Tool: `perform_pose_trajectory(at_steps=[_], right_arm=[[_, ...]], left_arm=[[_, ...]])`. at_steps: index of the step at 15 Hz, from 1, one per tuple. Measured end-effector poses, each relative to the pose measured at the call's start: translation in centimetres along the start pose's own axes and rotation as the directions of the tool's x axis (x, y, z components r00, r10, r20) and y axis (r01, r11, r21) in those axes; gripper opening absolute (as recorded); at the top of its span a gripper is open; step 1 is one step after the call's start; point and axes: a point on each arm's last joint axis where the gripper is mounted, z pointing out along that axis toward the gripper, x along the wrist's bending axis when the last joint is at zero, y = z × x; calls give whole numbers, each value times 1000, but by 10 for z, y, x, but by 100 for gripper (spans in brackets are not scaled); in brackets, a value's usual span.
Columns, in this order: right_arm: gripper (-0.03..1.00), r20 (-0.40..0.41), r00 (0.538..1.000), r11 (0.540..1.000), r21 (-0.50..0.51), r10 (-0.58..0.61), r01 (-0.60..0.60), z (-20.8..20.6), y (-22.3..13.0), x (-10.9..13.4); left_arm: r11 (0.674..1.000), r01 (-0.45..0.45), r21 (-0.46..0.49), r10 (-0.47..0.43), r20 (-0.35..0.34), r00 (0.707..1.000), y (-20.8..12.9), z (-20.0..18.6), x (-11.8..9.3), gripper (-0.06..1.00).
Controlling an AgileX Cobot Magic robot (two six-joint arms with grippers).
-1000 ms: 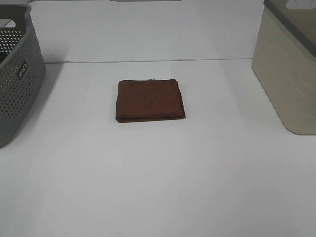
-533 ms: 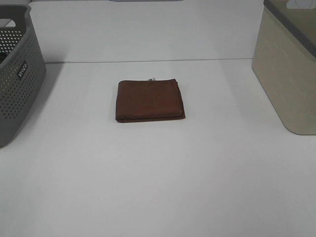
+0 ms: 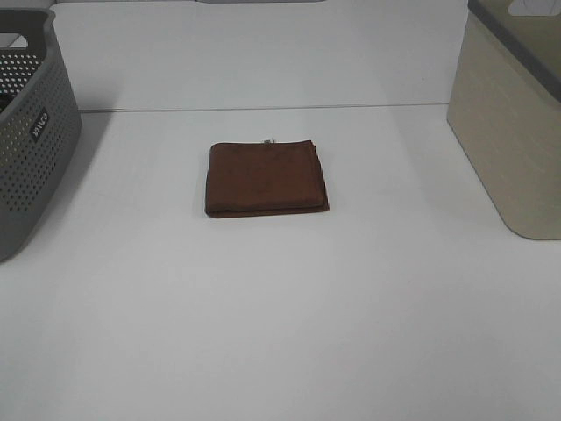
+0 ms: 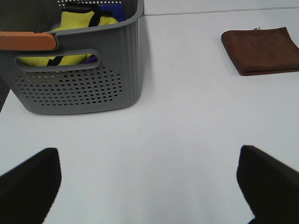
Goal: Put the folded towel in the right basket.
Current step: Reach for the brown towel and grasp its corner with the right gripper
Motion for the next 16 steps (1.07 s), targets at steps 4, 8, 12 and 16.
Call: perform_pose_trajectory(at_steps=[4,8,12,16], right_arm=[[65,0,1000,1000,0,0,0,0,0,0],[65,0,1000,1000,0,0,0,0,0,0],[65,0,1000,1000,0,0,0,0,0,0],[65,0,1000,1000,0,0,0,0,0,0]], left_arm=[[1000,0,0,0,0,1000,0,0,0,97],[1000,0,0,0,0,1000,0,0,0,97],[1000,0,0,0,0,1000,0,0,0,97],[1000,0,0,0,0,1000,0,0,0,97]])
